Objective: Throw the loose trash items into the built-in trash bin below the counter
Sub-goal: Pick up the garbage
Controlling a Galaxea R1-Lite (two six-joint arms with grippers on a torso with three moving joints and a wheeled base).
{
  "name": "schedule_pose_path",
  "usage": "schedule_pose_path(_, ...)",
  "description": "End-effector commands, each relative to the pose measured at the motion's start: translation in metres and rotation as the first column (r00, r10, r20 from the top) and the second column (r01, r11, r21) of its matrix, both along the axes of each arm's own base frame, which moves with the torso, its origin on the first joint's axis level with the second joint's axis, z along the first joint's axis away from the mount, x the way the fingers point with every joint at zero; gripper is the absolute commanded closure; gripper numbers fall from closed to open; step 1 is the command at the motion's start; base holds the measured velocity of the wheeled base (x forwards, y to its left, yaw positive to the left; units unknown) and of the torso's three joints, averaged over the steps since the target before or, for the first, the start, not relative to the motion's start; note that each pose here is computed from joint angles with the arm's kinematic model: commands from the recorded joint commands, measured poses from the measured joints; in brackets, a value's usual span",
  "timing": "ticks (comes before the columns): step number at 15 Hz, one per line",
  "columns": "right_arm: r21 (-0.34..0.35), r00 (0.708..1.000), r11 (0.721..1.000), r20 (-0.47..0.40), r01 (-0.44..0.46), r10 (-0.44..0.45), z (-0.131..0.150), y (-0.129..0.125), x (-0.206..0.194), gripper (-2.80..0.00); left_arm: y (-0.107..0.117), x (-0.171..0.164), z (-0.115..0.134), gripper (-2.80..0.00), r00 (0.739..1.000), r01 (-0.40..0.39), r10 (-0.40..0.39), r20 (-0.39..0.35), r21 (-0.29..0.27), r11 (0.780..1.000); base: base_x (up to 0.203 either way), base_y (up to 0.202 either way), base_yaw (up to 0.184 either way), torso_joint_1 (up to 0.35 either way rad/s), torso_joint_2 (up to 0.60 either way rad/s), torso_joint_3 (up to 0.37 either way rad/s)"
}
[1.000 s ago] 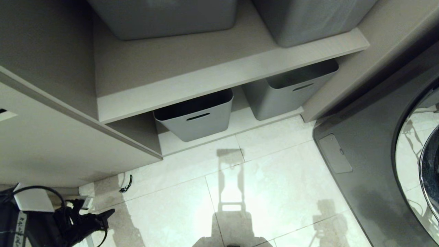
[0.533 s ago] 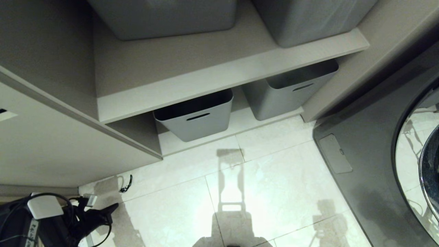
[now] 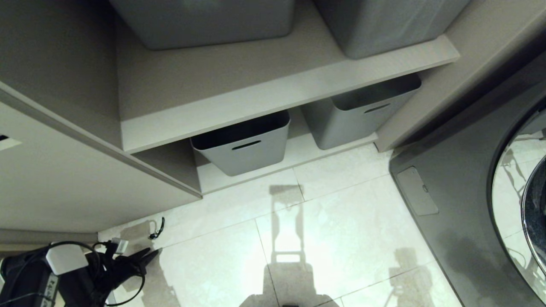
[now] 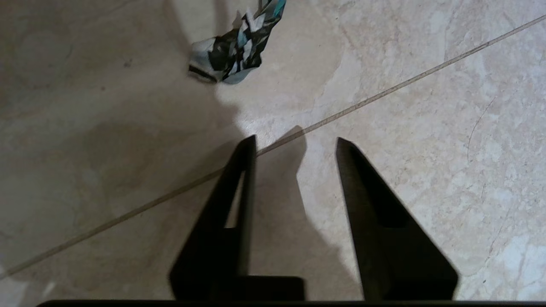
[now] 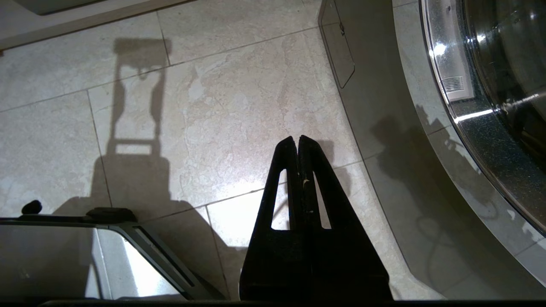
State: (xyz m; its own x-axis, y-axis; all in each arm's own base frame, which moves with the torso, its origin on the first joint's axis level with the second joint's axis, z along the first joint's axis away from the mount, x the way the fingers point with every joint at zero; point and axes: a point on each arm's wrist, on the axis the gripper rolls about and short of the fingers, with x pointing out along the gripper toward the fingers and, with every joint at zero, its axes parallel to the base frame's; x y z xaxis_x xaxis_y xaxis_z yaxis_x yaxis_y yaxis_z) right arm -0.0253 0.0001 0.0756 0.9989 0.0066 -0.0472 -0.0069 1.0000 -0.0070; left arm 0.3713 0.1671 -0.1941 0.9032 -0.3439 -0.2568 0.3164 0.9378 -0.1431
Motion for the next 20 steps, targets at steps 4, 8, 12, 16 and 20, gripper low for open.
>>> schedule_pose_path(4, 0.000, 1.000, 1.000, 0.001, -0.001, 0.001, 0.000, 0.000, 0.000, 0.00, -0.009, 0.013, 0.014, -2.80, 0.999, -0.026, 0.024, 0.039, 0.047, 0.999, 0.000, 0.000, 0.000, 0.000, 0.00, 0.000)
schedule_pose_path(8, 0.000, 1.000, 1.000, -0.001, -0.001, 0.001, 0.000, 0.000, 0.000, 0.00, -0.017, 0.022, 0.017, -2.80, 0.994, -0.097, 0.092, 0.053, 0.087, 0.992, 0.000, 0.000, 0.000, 0.000, 0.00, 0.000)
schedule_pose_path(12, 0.000, 1.000, 1.000, 0.000, -0.001, 0.001, 0.000, 0.000, 0.000, 0.00, -0.015, 0.033, 0.015, -2.80, 0.984, -0.165, 0.155, 0.093, 0.123, 0.979, 0.000, 0.000, 0.000, 0.000, 0.00, 0.000)
schedule_pose_path(16, 0.000, 1.000, 1.000, 0.000, -0.001, 0.001, 0.000, 0.000, 0.000, 0.00, -0.016, 0.036, 0.010, -2.80, 0.979, -0.187, 0.172, 0.105, 0.157, 0.970, 0.000, 0.000, 0.000, 0.000, 0.00, 0.000)
schedule_pose_path(20, 0.000, 1.000, 1.000, 0.000, -0.001, 0.001, 0.000, 0.000, 0.000, 0.00, -0.019, 0.037, 0.010, -2.80, 0.980, -0.185, 0.170, 0.104, 0.156, 0.970, 0.000, 0.000, 0.000, 0.000, 0.00, 0.000)
